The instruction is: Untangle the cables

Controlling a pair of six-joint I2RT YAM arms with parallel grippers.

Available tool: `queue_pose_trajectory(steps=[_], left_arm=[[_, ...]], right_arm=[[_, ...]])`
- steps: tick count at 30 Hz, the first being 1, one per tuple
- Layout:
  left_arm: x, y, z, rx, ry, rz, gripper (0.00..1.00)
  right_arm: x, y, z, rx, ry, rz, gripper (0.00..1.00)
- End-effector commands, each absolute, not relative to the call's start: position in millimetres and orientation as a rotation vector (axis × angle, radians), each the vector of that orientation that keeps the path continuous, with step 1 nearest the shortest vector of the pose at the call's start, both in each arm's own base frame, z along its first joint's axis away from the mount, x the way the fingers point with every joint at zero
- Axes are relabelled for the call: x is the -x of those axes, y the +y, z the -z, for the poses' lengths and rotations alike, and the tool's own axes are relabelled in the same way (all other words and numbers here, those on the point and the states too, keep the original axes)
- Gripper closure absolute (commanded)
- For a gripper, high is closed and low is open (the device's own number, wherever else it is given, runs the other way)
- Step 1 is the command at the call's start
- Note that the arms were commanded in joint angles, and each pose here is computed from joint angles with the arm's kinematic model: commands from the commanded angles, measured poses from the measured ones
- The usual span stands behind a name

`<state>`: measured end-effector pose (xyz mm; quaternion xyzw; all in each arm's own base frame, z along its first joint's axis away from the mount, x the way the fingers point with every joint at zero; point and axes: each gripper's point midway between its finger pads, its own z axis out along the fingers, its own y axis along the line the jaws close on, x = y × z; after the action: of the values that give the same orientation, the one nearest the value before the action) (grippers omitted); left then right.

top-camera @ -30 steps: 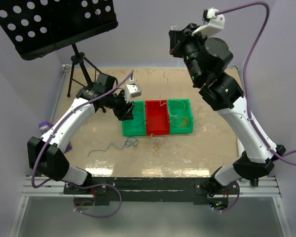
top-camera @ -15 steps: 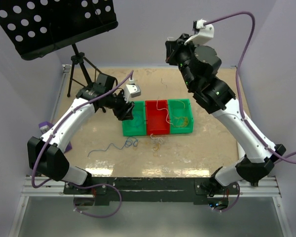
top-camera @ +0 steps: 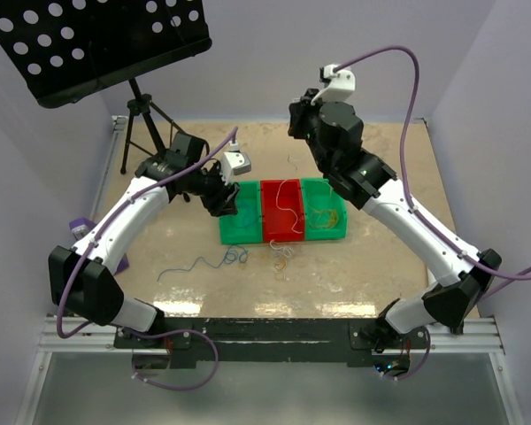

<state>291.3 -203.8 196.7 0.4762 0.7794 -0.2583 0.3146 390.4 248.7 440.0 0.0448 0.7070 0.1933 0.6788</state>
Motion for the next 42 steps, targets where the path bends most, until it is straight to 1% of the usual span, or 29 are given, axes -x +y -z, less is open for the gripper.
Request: queue_pose_trajectory(steps=[1,11,17,25,29,32,42], left_arm=[[-294,-203,-211,-1.243,1.990,0.663,0.44],[-297,-202,-212,-1.237,1.990,0.655,0.44],[-299,-204,-211,-1.235,1.996,0.664,0.44],[-299,-205,-211,-1.231,1.997,0.678,0.44],[-297,-204,-211,-1.230,1.998,0.677,0.44],[-296,-203,-210,-1.231,2.000,0.666,0.44],[-295,-204,-210,-1.233,1.990,0.677,0.44]], right_arm=[[-396,241,-433,-0.145,1.554,-0.409,1.00],[-388,238,-346,-0.127,1.690,-0.367,1.00],[-372,245,-292,-0.122,1.798,-0.437,1.00],[-357,269,-245,-0.076,1.890,-0.582,1.00],[-358,285,-211,-0.052,1.971,-0.617,1.00],[-362,288,-187,-0.063,2.023,-0.592,1.00],[-372,297,-136,-0.047,2.114,-0.524,1.00]])
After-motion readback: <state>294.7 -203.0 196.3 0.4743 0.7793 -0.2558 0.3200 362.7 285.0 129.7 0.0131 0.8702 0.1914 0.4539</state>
